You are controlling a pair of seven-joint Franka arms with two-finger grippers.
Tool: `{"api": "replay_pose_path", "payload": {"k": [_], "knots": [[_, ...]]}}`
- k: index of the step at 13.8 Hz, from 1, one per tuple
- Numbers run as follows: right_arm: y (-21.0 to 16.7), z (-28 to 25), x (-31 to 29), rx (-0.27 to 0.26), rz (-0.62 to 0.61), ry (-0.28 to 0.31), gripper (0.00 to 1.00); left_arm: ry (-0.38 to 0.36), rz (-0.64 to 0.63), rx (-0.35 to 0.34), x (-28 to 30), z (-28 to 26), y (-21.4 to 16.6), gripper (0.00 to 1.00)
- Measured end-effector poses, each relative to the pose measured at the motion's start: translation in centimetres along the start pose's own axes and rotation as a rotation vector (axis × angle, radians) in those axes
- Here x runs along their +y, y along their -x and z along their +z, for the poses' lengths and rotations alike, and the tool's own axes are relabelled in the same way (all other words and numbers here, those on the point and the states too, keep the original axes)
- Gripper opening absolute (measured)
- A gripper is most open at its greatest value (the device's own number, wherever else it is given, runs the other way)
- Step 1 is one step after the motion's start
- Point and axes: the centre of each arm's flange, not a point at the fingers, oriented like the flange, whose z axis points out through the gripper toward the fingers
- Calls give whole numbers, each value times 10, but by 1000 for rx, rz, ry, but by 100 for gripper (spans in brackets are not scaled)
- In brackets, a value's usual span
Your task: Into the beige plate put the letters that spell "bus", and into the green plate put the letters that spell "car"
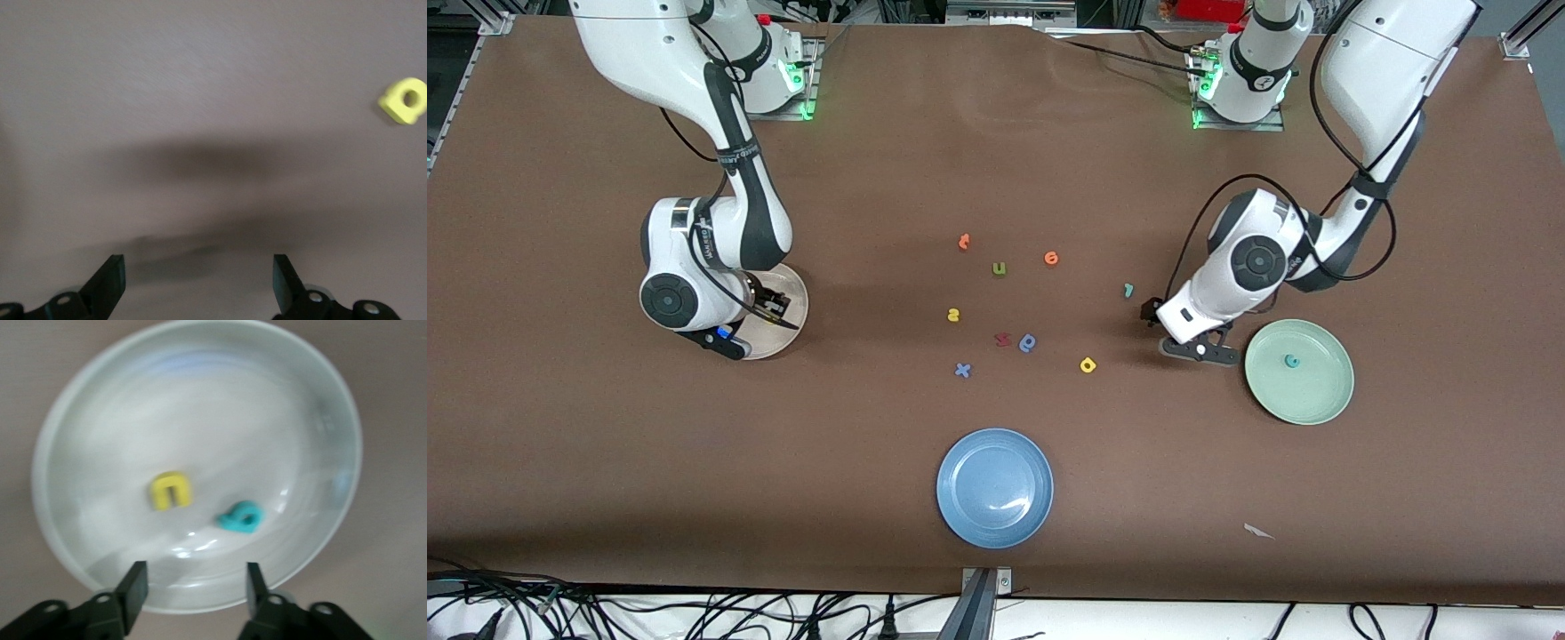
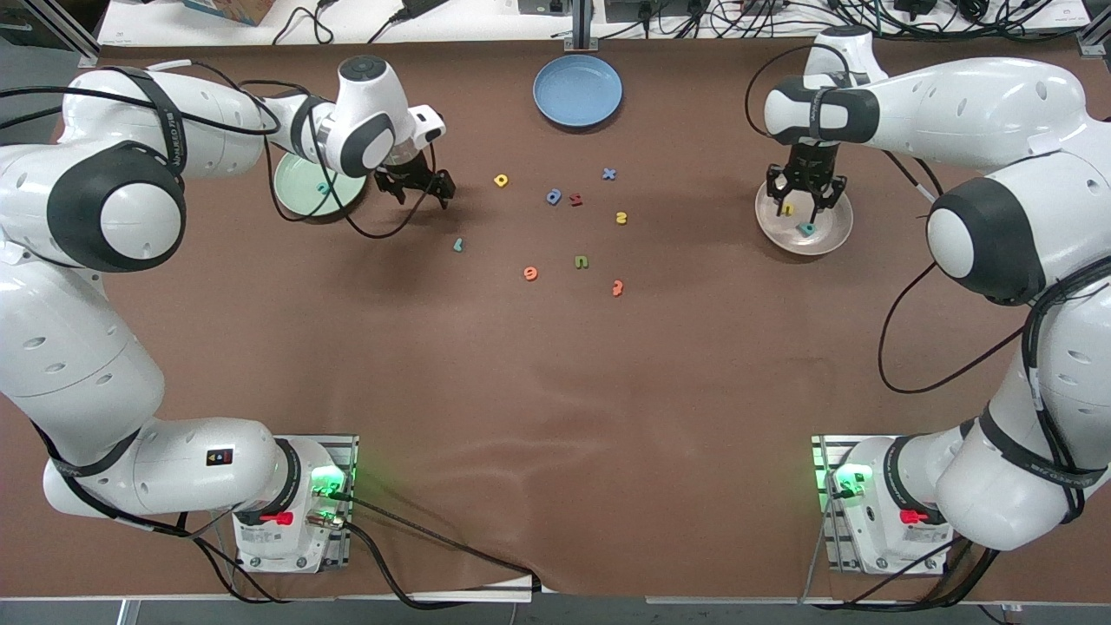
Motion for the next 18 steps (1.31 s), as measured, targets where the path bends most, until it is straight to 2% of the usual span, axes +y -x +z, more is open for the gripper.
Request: {"api": "replay_pose_path", "payload": {"k": [2,3,6,9,10,11,12,13,14,15,18], "knots": [[20,-23,-41,35,16,-57,96,-12,-9,-2,21,4,11,96],[32,-37,-64,56,28,-96,100,-21,-6,2,30,6,14,96],[78,-60,-134,128,46,-207,100,-30,26,11,45,16,27,92],[123,-31,-199,248,19,-268,100,-25,46,3,51,23,38,83],[131,-17,-212,272,-1,-271,100,-25,50,-1,53,25,41,78],[138,-4,-226,284,-24,-267,98,-25,53,-5,54,26,43,77],[146,6,-239,292,-50,-259,98,-23,54,-8,57,27,46,71],[153,14,-250,299,-71,-251,88,-22,51,-9,60,27,47,71],[157,17,-257,303,-83,-249,81,-21,51,-9,63,27,49,63],[158,17,-260,306,-87,-250,81,-20,48,-9,65,27,49,57],[154,15,-259,311,-85,-251,73,-21,41,-10,68,28,51,53]]}}
